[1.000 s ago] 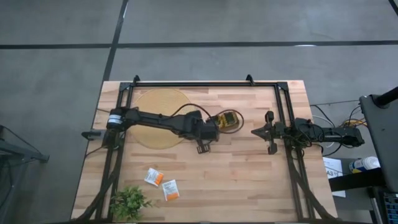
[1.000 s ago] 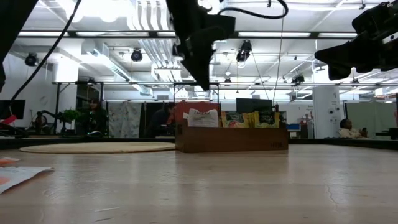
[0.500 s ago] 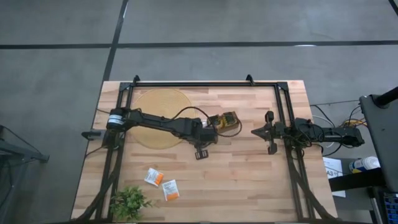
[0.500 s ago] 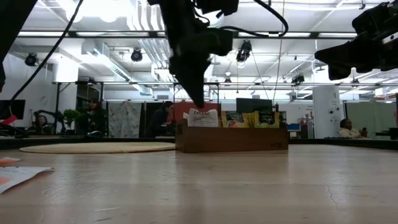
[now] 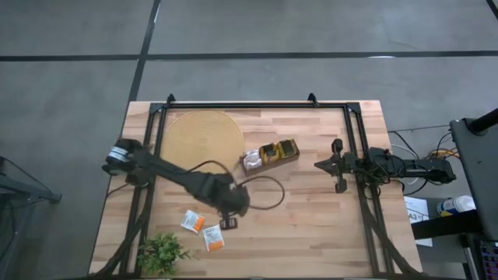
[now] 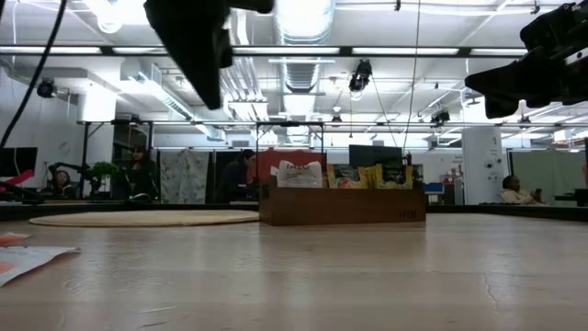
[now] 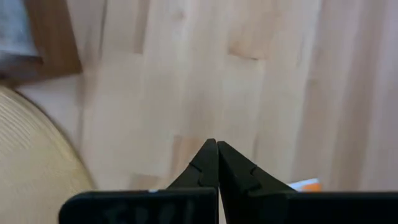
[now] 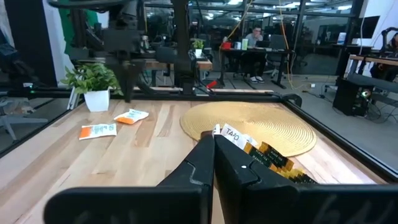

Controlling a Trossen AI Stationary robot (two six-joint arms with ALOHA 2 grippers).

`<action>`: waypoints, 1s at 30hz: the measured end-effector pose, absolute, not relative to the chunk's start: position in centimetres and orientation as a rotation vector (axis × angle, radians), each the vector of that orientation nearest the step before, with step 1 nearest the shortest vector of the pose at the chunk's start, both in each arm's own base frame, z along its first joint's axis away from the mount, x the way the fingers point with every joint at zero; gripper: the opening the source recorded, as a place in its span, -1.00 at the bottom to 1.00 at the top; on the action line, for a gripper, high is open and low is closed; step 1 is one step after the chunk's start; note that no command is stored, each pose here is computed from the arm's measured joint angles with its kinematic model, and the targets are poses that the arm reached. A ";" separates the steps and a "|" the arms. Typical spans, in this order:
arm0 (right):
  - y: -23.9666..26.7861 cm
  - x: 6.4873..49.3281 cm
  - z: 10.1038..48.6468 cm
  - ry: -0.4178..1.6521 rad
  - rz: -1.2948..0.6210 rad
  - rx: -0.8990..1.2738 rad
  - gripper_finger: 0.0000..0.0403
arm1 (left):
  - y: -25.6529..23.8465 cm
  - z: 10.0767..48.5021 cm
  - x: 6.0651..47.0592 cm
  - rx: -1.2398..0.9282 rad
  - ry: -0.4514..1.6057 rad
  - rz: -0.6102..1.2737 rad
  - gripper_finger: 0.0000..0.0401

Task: Pick & Place Tea
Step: Put the white tea bag into the left section of the wooden organizer

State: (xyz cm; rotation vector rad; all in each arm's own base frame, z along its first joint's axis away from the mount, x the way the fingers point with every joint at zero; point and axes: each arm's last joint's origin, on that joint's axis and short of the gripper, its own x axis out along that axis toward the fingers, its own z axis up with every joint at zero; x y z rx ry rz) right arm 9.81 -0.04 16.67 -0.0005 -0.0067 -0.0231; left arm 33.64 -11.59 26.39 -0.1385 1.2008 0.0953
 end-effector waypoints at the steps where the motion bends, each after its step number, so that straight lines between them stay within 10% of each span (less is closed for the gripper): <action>1: 0.0 9.8 16.7 -0.007 -0.023 0.000 -0.96 | -12.0 26.4 33.2 -0.156 1.191 0.095 -1.00; 8: 0.0 9.8 16.7 -0.007 -0.023 0.000 -0.96 | -14.7 25.8 30.0 -0.305 1.119 0.079 -0.91; 16: 0.0 9.8 16.7 -0.006 -0.023 0.000 -0.96 | -16.3 24.2 27.0 -0.544 1.229 -0.019 -0.34; 30: 0.0 9.8 16.7 -0.007 -0.023 0.000 -0.96 | -19.2 23.1 24.8 -0.370 1.254 -0.118 0.19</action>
